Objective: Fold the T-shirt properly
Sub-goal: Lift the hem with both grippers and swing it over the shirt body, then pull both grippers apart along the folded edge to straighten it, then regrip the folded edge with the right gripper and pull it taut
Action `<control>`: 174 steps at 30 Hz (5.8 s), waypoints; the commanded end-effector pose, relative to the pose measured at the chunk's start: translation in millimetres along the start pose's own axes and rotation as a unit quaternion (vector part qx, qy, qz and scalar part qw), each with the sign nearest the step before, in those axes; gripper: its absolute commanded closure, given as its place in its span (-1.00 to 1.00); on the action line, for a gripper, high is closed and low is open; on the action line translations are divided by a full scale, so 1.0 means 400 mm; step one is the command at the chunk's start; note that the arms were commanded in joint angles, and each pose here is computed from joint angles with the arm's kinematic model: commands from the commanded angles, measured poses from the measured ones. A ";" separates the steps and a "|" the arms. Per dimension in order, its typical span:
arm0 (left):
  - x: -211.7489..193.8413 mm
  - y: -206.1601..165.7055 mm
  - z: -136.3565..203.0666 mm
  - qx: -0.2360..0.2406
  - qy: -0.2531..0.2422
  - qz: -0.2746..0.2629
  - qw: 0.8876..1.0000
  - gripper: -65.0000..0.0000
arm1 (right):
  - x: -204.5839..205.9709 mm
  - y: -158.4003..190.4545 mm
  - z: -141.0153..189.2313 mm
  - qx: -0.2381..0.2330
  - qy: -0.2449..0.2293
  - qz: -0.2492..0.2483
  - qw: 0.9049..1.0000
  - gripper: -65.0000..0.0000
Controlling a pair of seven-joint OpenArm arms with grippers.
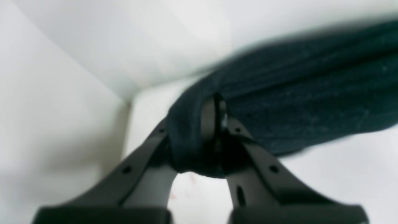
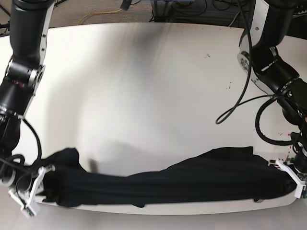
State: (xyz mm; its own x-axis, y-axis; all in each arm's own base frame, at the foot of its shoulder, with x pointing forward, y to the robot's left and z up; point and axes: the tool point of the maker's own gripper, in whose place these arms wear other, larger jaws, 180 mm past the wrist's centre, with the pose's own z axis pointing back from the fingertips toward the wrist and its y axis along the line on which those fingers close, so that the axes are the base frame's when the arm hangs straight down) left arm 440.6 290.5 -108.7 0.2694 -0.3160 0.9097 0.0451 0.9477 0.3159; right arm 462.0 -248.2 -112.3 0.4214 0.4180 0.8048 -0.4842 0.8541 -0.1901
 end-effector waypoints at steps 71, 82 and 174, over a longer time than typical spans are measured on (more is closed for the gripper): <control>-0.684 -0.119 0.170 -0.040 0.277 0.065 0.958 0.36 | -0.526 0.233 -0.084 0.070 0.084 -0.153 0.982 -0.58; -0.697 -0.128 0.166 -0.046 0.282 0.073 0.956 0.06 | -0.693 0.233 0.029 0.036 0.147 -0.179 0.972 -0.54; -0.838 -0.190 0.365 -0.090 0.352 0.058 0.930 0.23 | -0.552 0.406 -0.150 0.118 0.066 -0.216 0.967 0.99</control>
State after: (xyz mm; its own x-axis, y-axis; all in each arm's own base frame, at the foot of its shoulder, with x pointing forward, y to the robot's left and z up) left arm 202.3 313.6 -404.3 0.8591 -0.1525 0.4886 0.1160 0.9878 0.1043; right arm 318.8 -177.0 -376.4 0.7684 0.1039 0.6315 -0.3801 0.8680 0.3196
